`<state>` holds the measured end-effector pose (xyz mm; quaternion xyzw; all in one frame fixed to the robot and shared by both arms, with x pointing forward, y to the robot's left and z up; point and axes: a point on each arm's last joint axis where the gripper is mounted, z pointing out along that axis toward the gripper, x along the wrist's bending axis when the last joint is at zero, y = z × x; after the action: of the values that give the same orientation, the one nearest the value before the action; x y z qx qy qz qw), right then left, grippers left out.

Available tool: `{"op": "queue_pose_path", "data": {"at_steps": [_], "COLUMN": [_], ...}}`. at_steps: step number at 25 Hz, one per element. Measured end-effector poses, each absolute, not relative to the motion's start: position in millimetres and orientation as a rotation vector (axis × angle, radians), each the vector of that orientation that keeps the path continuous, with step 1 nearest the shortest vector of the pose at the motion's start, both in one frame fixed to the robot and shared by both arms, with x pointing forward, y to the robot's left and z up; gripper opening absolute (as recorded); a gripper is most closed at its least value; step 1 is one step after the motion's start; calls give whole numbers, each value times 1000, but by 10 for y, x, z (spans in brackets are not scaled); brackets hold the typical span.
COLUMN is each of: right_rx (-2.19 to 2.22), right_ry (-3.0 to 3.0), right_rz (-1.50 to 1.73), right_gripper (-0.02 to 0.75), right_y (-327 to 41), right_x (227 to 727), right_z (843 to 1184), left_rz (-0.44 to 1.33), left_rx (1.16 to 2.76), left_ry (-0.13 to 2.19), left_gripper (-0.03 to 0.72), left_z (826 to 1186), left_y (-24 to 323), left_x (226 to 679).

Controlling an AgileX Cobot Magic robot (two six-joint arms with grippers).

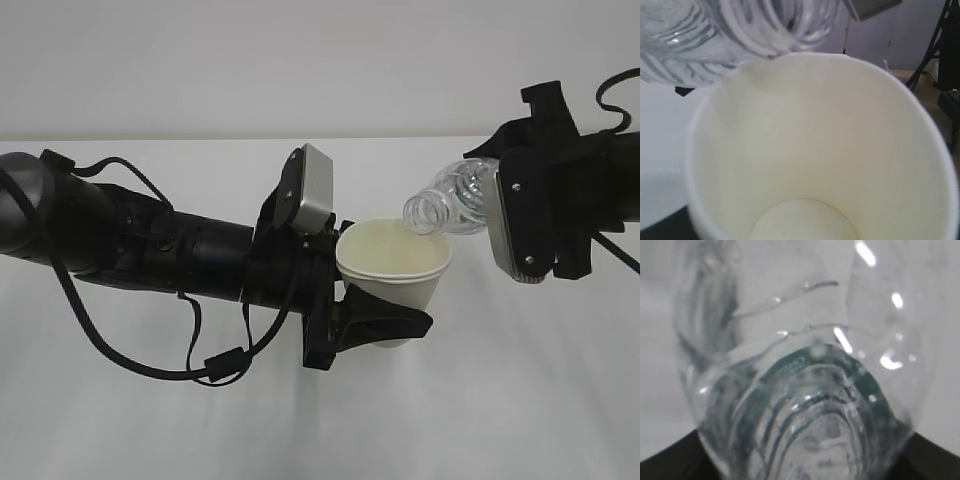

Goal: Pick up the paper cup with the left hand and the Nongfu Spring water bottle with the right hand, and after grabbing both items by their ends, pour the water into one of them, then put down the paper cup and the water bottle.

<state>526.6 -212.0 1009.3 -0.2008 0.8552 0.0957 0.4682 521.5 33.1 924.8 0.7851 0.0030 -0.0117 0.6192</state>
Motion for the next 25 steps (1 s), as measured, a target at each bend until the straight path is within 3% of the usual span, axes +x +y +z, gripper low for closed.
{"op": "queue_pose_path", "data": {"at_steps": [25], "right_rx": [-583], "right_ry": [2054], "right_rz": [185], "right_gripper": [490], "right_y": [-2109], "right_x": [5303], "right_z": [10162], "left_rz": [-24], "left_rx": [1808], "left_ry": [11], "left_gripper": [435], "left_z": [9246], "left_y": [331], "left_x": [5219]}}
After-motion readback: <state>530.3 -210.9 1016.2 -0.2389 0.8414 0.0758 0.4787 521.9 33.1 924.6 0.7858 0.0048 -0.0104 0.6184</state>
